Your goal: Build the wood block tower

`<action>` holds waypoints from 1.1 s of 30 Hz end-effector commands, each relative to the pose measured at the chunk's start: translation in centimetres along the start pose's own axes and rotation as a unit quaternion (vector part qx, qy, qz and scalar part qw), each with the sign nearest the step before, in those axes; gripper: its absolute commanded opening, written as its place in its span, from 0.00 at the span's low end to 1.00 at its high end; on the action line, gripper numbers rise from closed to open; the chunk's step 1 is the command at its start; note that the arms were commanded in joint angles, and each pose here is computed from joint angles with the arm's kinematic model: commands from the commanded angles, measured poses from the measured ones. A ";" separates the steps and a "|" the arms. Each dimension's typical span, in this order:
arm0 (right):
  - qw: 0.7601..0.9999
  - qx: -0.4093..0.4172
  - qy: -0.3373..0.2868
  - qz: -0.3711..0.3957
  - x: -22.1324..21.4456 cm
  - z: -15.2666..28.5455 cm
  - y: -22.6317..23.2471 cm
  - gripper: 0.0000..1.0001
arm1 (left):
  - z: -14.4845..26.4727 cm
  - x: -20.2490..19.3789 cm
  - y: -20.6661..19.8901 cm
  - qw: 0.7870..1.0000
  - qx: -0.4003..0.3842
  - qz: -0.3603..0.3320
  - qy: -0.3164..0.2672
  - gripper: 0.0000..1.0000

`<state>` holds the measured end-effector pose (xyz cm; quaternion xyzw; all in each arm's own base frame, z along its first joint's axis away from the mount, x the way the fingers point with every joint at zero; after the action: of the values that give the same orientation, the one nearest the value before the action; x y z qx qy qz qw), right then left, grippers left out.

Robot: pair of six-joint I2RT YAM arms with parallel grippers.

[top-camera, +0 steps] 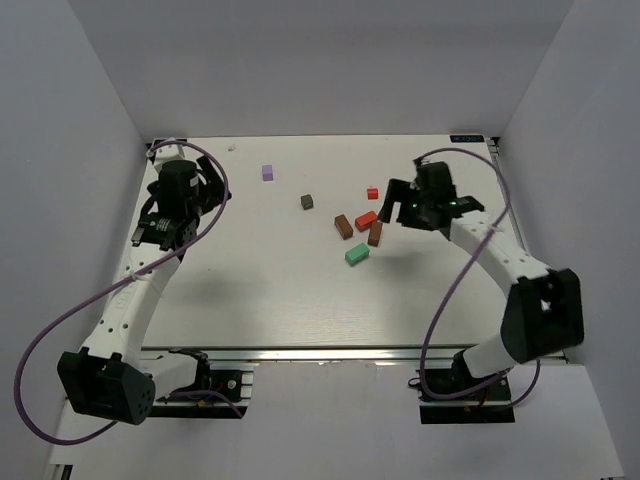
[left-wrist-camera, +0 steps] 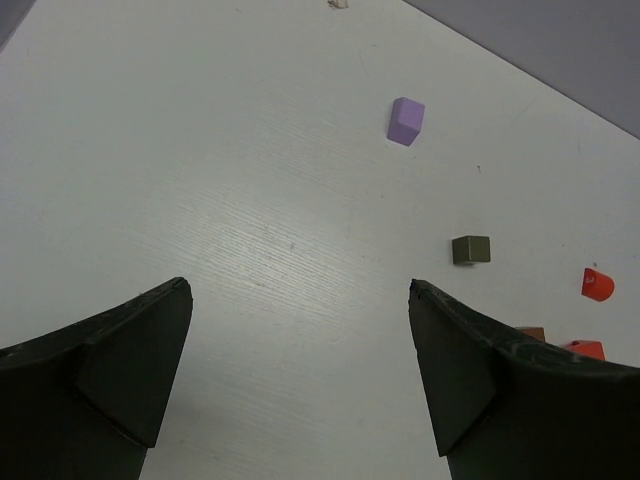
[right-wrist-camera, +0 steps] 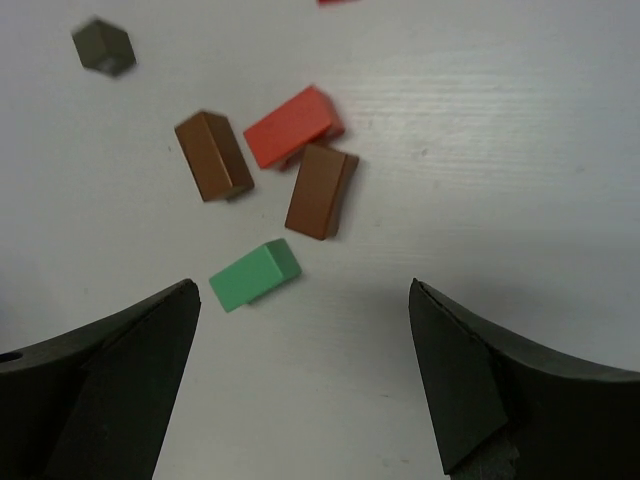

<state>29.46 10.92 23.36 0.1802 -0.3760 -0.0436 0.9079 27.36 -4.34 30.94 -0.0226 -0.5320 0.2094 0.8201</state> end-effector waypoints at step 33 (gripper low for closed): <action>0.962 0.028 0.071 0.263 0.4 -10.2 4.0 0.22 | -1.0 -2.2 -0.8 0.996 -0.063 -0.006 0.057 0.98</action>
<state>35.76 17.06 12.77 0.0675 -0.2803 0.1033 0.9520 27.90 -5.55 28.05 -0.0679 -0.4864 0.1778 0.8527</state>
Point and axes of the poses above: each gripper's point midway between its finger pads, its own z axis back along the fingers, its own y axis along the line the jaws close on, x = y × z, the point moved 10 cm from there along z, back along the fingers, and after that the axes turned 1 degree about -z, right-handed, at the moved point
